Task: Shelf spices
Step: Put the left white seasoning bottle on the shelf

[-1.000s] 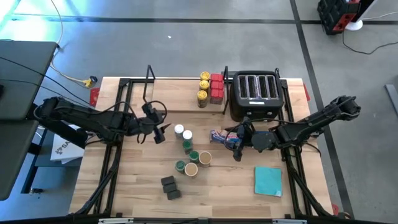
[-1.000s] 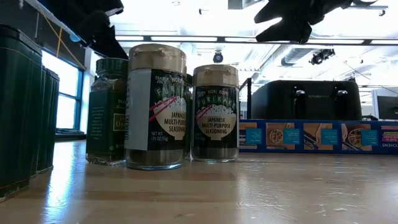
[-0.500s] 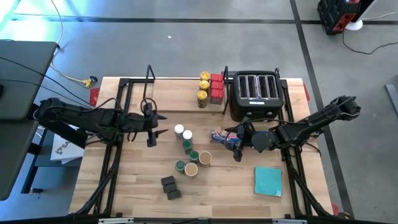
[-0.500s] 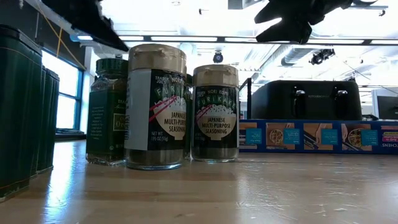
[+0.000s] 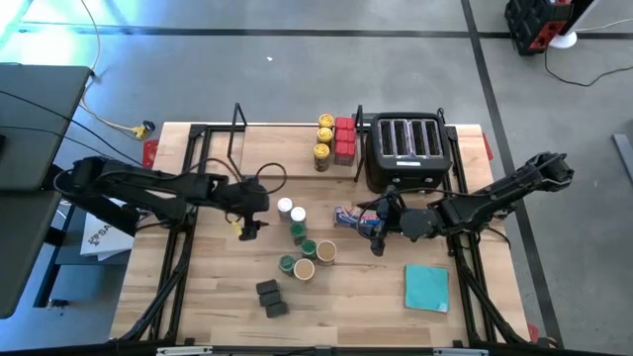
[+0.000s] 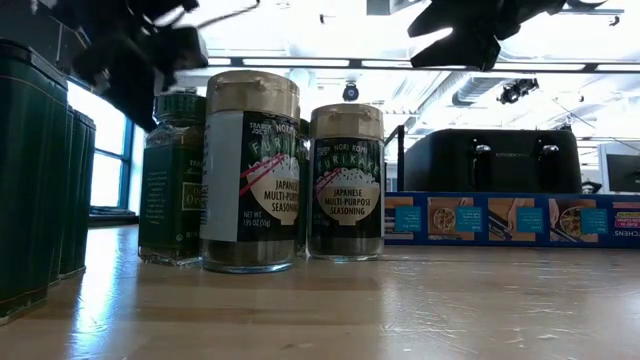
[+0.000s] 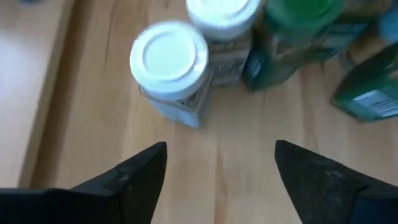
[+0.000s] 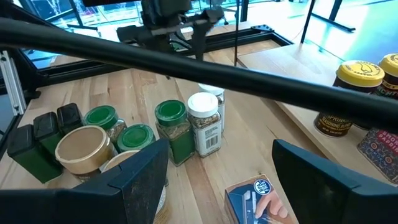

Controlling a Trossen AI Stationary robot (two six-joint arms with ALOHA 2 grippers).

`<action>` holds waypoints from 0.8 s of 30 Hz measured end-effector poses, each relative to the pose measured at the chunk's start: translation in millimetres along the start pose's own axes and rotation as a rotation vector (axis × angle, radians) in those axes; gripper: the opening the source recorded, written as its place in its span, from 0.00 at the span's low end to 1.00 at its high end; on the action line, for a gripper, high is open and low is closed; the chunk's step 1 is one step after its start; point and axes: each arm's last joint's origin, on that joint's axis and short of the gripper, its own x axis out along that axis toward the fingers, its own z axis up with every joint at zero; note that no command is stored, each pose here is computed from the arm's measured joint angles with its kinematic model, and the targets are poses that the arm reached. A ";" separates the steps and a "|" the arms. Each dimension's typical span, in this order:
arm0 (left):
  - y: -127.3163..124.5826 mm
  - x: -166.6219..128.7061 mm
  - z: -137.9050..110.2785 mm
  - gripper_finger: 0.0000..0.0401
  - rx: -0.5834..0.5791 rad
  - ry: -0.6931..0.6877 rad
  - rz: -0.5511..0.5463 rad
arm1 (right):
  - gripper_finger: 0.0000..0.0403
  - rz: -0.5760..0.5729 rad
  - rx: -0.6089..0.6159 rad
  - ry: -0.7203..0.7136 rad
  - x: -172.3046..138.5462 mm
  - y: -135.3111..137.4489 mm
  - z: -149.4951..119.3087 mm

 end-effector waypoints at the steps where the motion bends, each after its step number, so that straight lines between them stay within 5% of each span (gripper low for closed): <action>1: 1.9 3.4 0.0 0.75 0.005 0.014 -0.012 | 0.70 0.000 0.003 0.001 0.0 0.0 -0.1; 10: 7.9 30.9 8.9 0.78 0.166 0.000 -0.009 | 0.70 0.000 0.004 0.000 0.0 0.0 0.0; 24: 12.2 38.3 31.4 0.78 0.197 -0.209 0.055 | 0.70 0.002 0.017 0.001 0.0 0.1 0.0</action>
